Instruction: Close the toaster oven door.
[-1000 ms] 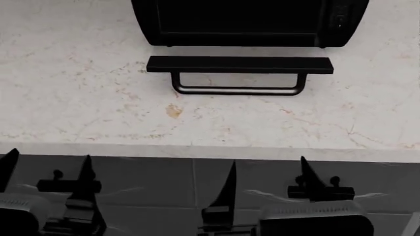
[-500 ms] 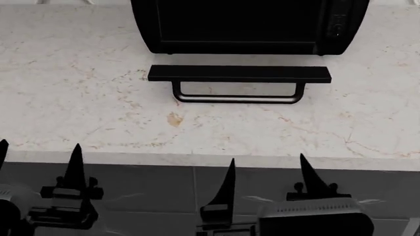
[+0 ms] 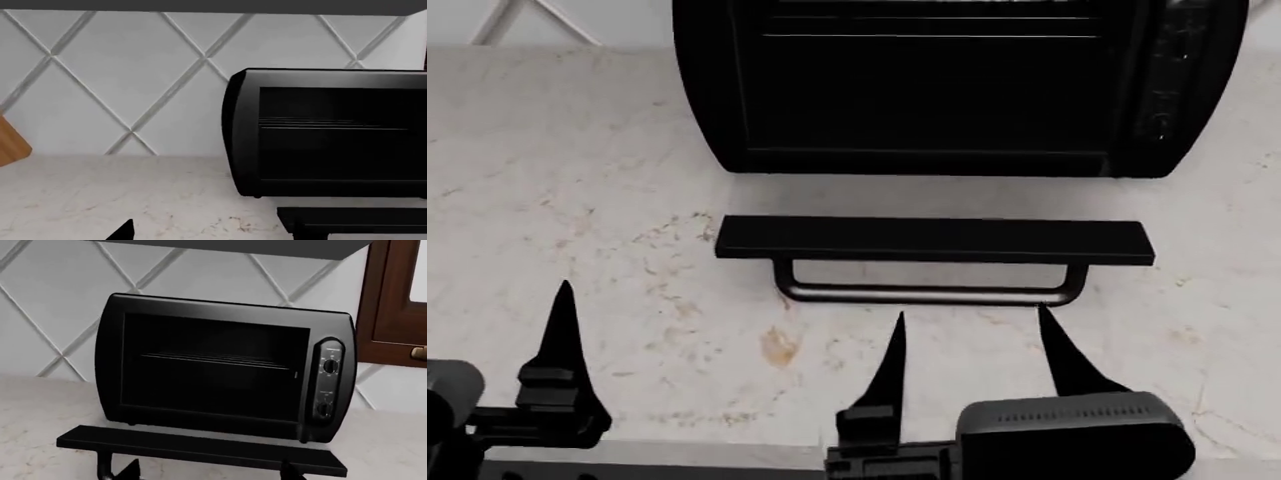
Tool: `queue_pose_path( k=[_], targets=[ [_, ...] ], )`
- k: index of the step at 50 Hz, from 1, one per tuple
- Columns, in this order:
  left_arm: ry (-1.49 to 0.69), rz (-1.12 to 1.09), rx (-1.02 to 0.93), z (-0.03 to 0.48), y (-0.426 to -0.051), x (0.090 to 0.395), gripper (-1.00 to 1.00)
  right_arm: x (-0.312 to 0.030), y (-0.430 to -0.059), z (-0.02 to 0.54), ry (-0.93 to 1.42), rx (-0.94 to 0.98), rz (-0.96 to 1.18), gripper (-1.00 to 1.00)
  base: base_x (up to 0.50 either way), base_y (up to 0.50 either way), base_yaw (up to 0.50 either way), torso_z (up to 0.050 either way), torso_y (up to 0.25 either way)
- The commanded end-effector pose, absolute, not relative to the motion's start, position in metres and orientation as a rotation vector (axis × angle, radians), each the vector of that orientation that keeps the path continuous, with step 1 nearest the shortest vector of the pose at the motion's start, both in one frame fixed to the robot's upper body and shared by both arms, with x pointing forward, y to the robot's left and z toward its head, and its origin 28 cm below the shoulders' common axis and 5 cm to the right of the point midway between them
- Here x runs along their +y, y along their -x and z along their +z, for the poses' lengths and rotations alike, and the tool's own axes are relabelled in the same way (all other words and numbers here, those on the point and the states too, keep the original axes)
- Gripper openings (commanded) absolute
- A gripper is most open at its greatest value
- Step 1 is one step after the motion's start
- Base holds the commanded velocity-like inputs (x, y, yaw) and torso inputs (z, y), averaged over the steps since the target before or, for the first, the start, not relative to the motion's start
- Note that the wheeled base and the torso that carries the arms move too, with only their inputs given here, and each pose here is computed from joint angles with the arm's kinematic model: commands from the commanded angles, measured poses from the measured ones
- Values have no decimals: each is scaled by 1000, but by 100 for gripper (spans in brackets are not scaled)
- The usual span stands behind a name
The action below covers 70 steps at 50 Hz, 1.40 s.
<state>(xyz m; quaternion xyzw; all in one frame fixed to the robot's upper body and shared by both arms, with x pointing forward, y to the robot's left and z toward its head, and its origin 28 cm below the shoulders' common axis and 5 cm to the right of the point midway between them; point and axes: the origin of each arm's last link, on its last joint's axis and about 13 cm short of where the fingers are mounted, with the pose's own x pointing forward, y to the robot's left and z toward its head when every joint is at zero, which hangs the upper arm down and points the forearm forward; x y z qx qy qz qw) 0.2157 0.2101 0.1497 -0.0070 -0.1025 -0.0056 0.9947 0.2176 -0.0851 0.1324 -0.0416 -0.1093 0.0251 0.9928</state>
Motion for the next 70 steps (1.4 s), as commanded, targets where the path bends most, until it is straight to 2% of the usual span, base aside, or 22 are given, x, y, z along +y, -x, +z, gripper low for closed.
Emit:
queue_pose_path(
  k=[1, 10, 23, 33, 51, 70],
  targets=[
    [20, -6, -208, 150, -216, 211, 100, -84, -215, 139, 90, -243, 51, 100, 500, 39, 0, 50, 0],
    [16, 6, -204, 150, -216, 212, 100, -85, -216, 138, 88, -245, 43, 100, 500, 43, 0, 49, 0],
    [19, 2, -205, 148, -215, 212, 100, -86, -212, 138, 55, -267, 63, 100, 92, 11, 0, 1, 0],
    [16, 0, -206, 148, -215, 211, 100, -88, -215, 136, 71, -246, 26, 100, 471, 13, 0, 0, 0],
    [16, 9, -197, 146, -215, 213, 100, -87, -212, 134, 79, -229, 31, 100, 0, 0, 0, 0, 0],
    [18, 24, -198, 145, -217, 215, 100, -86, -146, 125, 49, -90, 98, 100, 0, 0, 0, 0, 0]
  ],
)
